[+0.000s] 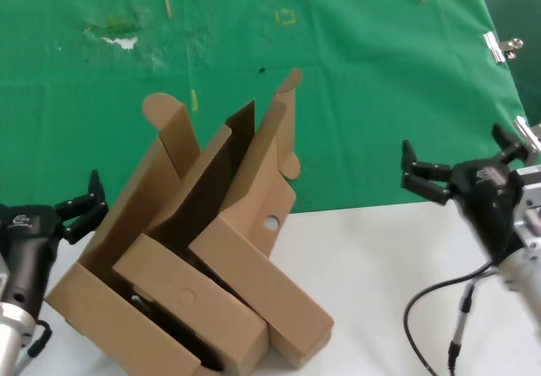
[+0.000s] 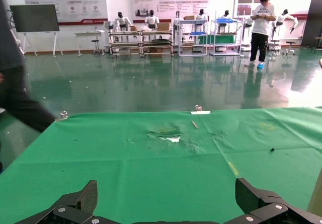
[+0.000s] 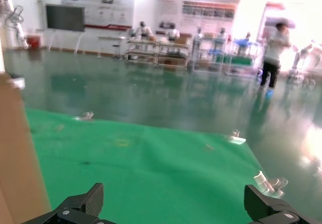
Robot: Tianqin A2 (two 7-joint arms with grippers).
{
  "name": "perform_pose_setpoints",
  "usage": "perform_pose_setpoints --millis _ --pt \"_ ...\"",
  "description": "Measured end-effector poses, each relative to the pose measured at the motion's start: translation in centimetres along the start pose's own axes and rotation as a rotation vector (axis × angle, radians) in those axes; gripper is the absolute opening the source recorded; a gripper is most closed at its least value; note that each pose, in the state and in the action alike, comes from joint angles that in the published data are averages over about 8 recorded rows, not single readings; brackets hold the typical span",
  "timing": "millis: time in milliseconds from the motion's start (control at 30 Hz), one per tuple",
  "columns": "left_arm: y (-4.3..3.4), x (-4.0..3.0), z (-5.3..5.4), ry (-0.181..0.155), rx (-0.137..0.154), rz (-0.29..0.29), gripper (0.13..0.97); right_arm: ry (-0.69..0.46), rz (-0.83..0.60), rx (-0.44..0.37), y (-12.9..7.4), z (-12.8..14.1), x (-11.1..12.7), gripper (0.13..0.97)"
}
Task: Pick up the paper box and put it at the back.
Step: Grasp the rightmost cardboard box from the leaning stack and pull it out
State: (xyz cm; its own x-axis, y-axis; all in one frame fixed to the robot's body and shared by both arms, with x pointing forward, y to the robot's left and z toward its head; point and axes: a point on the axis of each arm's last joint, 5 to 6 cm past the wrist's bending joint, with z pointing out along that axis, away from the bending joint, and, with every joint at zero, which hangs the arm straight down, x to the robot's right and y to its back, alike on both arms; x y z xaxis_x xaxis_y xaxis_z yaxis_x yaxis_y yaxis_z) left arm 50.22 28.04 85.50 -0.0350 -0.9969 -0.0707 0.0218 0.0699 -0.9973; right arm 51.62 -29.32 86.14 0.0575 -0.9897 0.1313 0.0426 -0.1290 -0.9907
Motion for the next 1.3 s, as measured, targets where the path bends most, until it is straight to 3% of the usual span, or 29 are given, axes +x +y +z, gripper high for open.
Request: perform_pose_setpoints --millis 200,333,500,633,800,967,1300 --pt "0.0 0.0 0.0 0.0 0.0 0.0 0.966 0.007 -0.132 0.028 0.2 -0.4 4.4 0.966" --pt "0.0 0.0 0.0 0.0 0.0 0.0 0.966 -0.054 -0.25 0.036 1.0 -1.5 8.1 0.966" --pt "0.0 0.0 0.0 0.0 0.0 0.0 0.92 -0.225 -0.441 0.041 2.7 -3.7 12.2 0.966" --pt "0.0 0.0 0.0 0.0 0.0 0.0 0.859 -0.414 -0.563 0.081 4.0 -5.6 13.5 0.966" --pt "0.0 0.0 0.0 0.0 0.0 0.0 0.783 -0.656 -0.66 0.187 5.1 -7.4 13.7 0.966" --pt "0.0 0.0 0.0 0.0 0.0 0.0 0.683 -0.84 -0.7 0.271 6.1 -8.3 12.4 0.965" --pt "0.0 0.0 0.0 0.0 0.0 0.0 0.466 -1.003 -0.706 0.353 7.3 -8.5 8.2 0.941"
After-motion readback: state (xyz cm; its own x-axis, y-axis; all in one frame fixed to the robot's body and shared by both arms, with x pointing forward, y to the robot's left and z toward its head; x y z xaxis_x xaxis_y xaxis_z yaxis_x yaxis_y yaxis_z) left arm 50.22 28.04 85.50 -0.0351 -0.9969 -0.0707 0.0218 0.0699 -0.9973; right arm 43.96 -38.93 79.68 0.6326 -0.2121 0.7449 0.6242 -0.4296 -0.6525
